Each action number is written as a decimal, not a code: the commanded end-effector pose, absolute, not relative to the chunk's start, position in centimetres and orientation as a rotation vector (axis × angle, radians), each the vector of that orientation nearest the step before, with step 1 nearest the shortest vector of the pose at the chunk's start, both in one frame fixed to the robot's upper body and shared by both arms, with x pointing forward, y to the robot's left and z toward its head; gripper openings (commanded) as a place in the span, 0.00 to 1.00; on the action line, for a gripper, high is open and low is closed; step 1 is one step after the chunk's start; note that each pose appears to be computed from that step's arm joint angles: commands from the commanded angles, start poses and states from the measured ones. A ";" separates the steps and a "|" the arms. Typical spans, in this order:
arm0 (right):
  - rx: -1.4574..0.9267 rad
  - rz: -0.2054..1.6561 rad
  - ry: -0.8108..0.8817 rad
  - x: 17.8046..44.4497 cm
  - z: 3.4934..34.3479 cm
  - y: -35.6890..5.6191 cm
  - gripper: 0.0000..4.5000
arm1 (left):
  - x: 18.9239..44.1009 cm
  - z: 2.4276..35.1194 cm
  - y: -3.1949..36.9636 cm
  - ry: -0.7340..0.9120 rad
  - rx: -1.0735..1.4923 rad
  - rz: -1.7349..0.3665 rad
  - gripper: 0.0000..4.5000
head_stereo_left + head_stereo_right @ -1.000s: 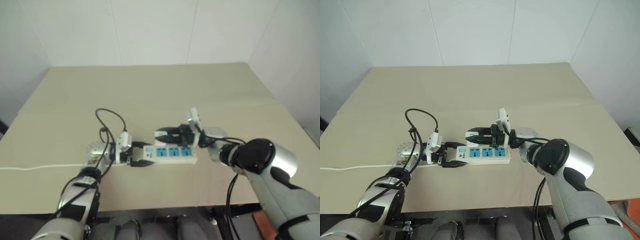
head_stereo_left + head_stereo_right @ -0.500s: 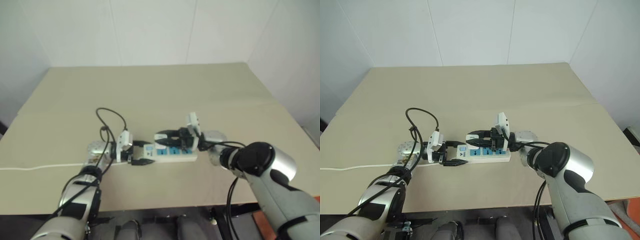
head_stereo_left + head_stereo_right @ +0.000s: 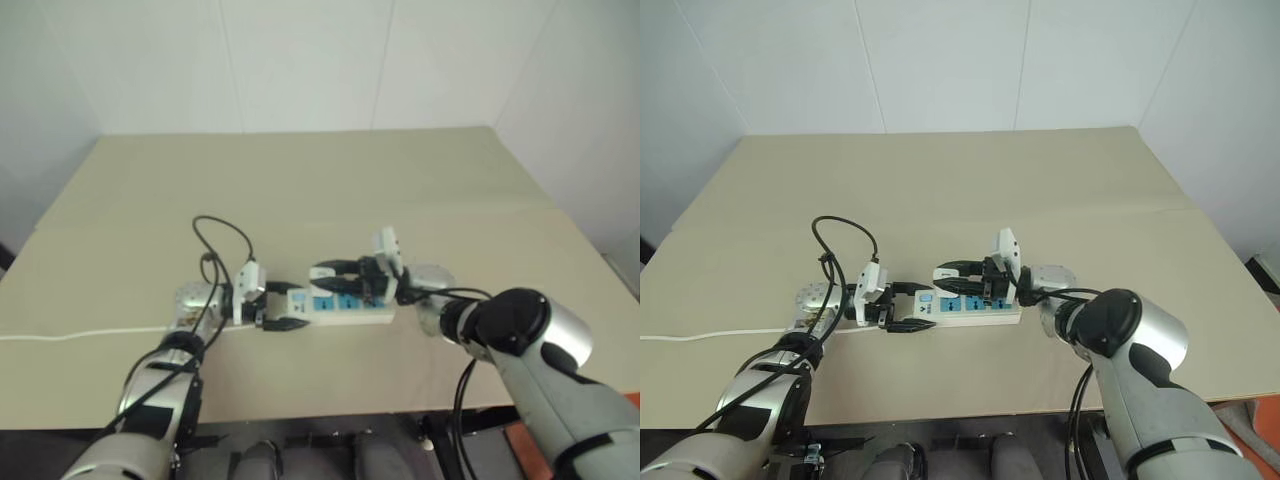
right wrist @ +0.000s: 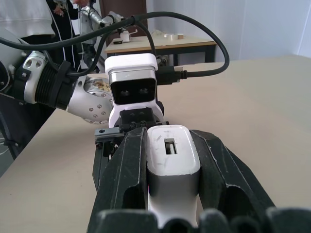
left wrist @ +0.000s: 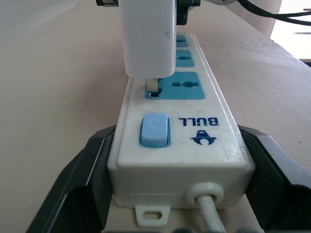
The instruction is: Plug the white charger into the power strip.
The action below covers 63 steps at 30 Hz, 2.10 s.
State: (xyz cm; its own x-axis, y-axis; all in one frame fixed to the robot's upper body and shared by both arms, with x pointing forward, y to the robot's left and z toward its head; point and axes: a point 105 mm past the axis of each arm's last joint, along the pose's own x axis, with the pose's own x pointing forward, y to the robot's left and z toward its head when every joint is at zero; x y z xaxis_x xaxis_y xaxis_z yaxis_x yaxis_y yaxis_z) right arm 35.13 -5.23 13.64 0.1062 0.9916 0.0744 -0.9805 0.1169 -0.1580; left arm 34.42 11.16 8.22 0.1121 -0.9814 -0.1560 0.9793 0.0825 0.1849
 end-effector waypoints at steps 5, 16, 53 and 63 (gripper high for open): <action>-0.080 1.497 -0.113 34.2 12.2 -6.2 0.25 | 34.5 8.3 11.1 -0.009 0.284 -1.464 0.73; -0.109 1.485 -0.075 33.9 10.9 -5.8 0.25 | 34.5 8.3 11.0 -0.016 0.283 -1.462 0.73; -0.112 1.436 -0.057 33.2 8.8 -6.6 1.00 | 34.7 8.9 11.1 0.003 0.225 -1.486 0.95; -0.232 1.385 -0.191 34.4 12.6 -10.3 1.00 | 34.4 14.2 13.6 -0.212 0.201 -1.449 0.99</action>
